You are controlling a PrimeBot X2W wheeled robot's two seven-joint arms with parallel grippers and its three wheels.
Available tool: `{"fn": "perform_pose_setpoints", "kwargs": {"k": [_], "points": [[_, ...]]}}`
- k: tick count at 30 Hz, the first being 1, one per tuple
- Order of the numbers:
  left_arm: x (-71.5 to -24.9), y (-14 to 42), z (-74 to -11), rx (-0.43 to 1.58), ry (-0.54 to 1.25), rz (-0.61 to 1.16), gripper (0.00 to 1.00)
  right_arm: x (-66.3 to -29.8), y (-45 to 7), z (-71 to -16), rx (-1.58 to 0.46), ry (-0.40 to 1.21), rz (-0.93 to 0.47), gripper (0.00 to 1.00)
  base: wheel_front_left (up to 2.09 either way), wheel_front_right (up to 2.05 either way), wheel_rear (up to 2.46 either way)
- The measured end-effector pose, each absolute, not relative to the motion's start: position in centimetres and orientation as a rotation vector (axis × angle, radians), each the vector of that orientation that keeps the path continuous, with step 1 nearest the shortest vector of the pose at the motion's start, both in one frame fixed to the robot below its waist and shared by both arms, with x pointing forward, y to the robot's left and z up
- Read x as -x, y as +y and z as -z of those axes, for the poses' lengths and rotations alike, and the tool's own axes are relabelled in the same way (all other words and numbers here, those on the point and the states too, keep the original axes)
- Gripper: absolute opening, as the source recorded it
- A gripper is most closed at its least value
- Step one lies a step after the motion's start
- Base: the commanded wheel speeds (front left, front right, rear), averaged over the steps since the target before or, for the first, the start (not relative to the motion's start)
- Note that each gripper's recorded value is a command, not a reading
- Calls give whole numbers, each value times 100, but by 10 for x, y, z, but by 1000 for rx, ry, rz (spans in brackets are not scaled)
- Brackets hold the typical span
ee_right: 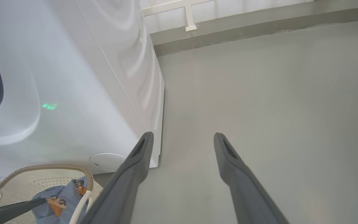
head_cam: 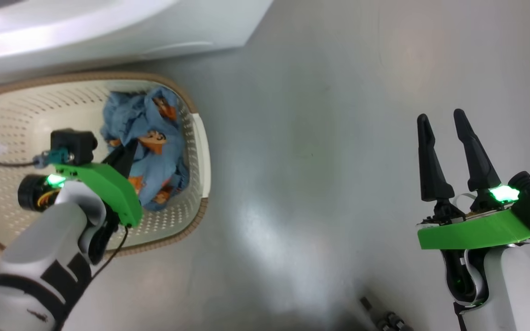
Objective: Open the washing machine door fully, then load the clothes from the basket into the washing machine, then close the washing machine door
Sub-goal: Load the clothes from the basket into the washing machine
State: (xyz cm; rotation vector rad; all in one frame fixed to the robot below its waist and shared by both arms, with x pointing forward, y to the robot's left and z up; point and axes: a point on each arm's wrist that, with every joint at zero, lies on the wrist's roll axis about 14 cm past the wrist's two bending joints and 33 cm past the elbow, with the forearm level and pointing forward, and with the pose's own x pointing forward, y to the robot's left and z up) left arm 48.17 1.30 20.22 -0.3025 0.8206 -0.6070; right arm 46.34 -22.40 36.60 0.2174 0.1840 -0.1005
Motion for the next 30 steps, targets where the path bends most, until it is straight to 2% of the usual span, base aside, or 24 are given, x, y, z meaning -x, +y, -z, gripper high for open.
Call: {"fn": "perform_pose_setpoints", "kwargs": {"k": [14, 30], "points": [[-466, 68, -271, 344, 673, 400, 0, -445, -209, -408, -233, 120, 62, 100, 0, 0, 0], [-454, 122, -383, 292, 343, 285, 0, -400, -200, -448, -236, 69, 18, 100, 0, 0, 0]]}}
